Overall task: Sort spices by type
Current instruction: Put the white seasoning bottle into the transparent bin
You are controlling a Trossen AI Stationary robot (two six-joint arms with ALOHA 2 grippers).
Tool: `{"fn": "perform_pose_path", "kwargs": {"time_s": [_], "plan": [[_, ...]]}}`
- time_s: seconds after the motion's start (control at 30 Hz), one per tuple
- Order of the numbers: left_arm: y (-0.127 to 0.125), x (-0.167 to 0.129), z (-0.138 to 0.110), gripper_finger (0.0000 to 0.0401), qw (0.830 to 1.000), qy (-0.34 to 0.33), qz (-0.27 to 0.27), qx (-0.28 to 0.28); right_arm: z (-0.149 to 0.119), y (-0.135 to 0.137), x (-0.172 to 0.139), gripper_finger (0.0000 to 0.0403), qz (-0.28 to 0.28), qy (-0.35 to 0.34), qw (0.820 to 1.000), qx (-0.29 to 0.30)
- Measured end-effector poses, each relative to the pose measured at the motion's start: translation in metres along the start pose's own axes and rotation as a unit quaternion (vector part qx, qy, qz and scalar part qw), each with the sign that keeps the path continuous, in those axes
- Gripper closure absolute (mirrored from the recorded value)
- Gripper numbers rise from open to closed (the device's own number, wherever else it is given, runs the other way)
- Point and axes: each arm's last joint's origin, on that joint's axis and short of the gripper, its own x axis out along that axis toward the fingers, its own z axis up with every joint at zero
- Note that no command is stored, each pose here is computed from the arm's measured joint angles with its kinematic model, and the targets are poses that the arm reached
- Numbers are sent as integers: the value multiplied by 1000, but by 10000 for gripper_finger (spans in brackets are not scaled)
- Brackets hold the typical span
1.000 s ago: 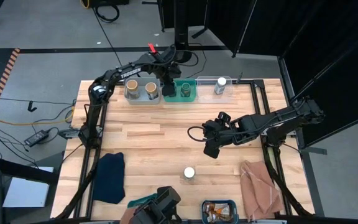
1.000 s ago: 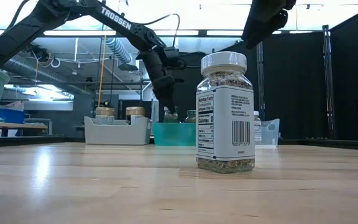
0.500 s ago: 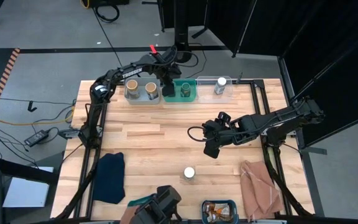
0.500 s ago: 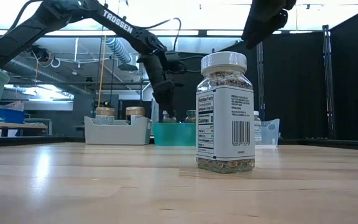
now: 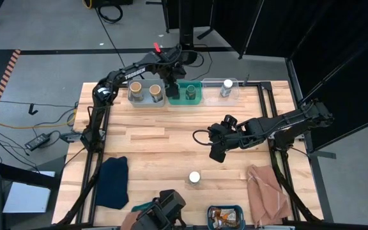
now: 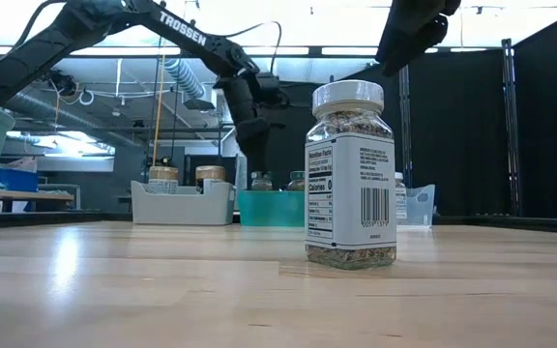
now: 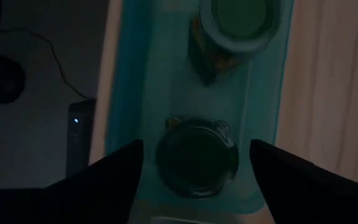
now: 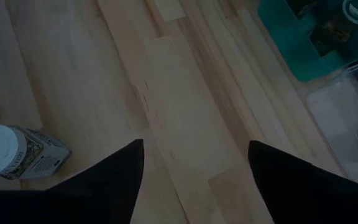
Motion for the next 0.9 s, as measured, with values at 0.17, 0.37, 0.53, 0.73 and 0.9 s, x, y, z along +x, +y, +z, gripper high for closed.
{"fn": "perform_pose_path", "kwargs": {"time_s": [0.17, 0.37, 0.53, 0.73, 0.9], "plan": [[5, -30, 14, 101, 999, -24, 23, 3, 0, 0, 0, 105, 0, 0, 1000, 0], [-2, -97, 35, 101, 995, -90, 50, -9, 0, 3, -1, 103, 9, -4, 1000, 1], [-47, -156, 38, 101, 989, -147, 32, 9, 1, 8, -3, 99, 23, -19, 999, -15], [-123, -223, 31, 101, 981, -190, 5, 44, 7, 20, -7, 98, 56, -70, 993, -74], [-181, -268, 20, 100, 968, -245, -38, 37, 13, 29, -10, 95, 81, -115, 982, -123]]}}
